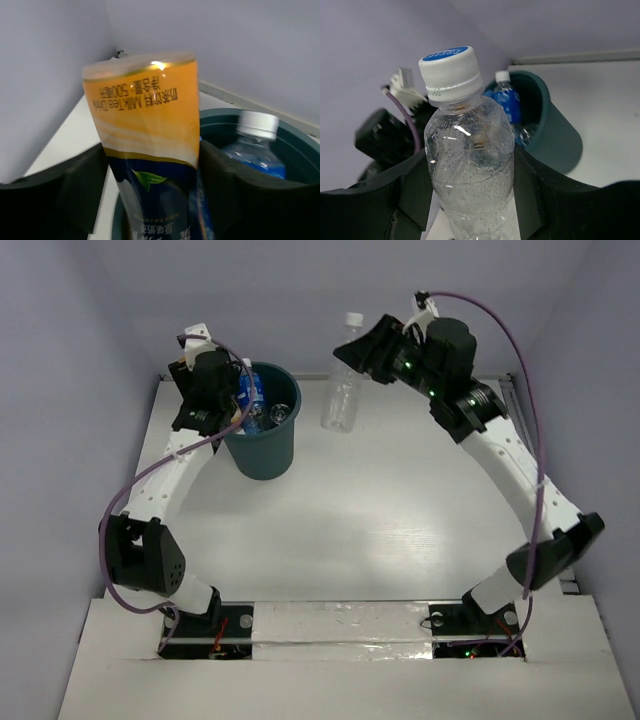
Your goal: Put the plastic bottles in the bin
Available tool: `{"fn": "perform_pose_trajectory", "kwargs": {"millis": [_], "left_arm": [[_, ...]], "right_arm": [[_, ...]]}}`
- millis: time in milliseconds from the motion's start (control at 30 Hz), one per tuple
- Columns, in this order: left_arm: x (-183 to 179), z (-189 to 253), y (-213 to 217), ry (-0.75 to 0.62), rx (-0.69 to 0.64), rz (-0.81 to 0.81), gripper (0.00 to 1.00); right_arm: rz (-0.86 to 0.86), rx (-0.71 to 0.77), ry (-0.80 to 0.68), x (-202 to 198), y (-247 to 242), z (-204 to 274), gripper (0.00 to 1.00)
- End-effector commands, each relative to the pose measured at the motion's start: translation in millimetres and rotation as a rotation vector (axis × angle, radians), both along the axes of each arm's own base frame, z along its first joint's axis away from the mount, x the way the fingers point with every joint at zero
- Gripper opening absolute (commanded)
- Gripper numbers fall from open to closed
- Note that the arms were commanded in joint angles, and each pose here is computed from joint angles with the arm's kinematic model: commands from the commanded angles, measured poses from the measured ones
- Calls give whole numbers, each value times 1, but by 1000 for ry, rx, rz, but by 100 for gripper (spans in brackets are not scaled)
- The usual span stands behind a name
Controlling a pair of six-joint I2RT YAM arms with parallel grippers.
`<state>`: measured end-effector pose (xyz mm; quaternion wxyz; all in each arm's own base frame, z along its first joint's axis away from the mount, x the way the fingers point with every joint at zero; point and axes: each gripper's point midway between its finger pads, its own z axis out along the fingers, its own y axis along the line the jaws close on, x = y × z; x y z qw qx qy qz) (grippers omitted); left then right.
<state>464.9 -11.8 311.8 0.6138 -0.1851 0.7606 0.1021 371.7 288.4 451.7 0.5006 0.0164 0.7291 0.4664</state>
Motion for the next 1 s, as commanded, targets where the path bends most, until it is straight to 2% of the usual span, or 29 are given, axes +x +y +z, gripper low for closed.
{"fn": "perform_pose_trajectory", "kwargs": {"millis": [0,33,67,133,233,300,333,400,433,467,567,667,767,800,967], "left_arm": [[-6,48,-6,-197,-8,8,69],[-9,46,-6,-196,-17,5,77],[-9,46,-8,-197,-32,-3,89],[-15,50,-11,-201,-88,-10,99],[-23,68,-19,-230,-149,-53,99],[-29,97,-24,-282,-194,-86,99],[-37,105,-24,-282,-218,-94,99],[-47,133,-32,-328,-265,-148,99],[-57,140,-33,-334,-285,-163,99],[-62,150,-40,-352,-332,-200,99],[-81,153,-58,-331,-405,-296,99],[-98,134,-65,-264,-430,-339,99],[-114,114,-56,-205,-409,-309,99],[-119,108,-54,-182,-398,-302,99],[-142,104,-50,-152,-396,-314,99]], "right_arm": [[-6,106,-116,21,23,53,48],[-1,132,-152,21,29,73,48],[-3,139,-149,27,37,73,48],[-19,133,-120,54,51,56,48],[-7,174,-114,70,77,47,48],[-18,187,-130,77,85,51,48],[-11,156,-99,89,102,26,48],[-16,139,-131,94,111,29,48],[-12,103,-100,103,125,4,48],[-29,89,-104,110,126,-2,49],[-28,40,-90,118,142,-33,51],[-19,-31,-83,117,153,-58,57],[-49,-99,-93,118,151,-75,71],[-43,-96,-106,111,152,-68,81],[-88,-167,-169,108,139,-47,98]]}}
